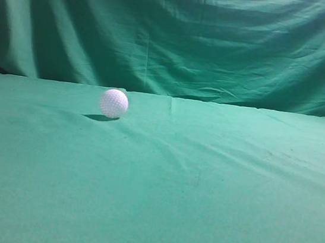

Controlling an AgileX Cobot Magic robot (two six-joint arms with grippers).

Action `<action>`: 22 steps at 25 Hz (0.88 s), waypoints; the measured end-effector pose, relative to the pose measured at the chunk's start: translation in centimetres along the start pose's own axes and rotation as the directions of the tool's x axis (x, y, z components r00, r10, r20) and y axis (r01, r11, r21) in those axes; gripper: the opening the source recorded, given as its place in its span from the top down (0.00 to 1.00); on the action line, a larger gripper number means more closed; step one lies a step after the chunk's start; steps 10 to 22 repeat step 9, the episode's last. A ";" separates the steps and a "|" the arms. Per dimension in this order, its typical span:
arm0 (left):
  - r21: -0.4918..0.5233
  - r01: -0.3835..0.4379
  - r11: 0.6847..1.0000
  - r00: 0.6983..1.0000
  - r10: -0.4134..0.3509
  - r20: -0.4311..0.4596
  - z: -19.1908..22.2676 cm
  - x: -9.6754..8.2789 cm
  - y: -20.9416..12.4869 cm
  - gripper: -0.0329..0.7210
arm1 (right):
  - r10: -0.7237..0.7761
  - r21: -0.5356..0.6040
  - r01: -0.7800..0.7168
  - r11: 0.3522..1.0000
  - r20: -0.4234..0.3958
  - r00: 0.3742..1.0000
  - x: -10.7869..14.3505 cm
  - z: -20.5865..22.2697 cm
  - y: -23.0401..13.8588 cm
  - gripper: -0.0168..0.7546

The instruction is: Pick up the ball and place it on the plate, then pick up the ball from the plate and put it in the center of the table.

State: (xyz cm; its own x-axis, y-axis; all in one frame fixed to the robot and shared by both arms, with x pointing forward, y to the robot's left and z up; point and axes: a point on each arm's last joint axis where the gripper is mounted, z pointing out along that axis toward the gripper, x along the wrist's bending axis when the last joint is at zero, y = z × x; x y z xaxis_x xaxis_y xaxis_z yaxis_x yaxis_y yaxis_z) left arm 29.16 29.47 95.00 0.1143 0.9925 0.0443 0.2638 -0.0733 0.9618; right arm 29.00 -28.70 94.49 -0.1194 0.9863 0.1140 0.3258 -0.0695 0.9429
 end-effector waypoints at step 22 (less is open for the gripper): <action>0.000 -0.002 1.000 1.000 0.002 -0.001 0.0 0.0 0.0 0.96 | 0.002 0.000 -0.002 1.000 -0.001 1.000 0.0 0.0 0.0 0.98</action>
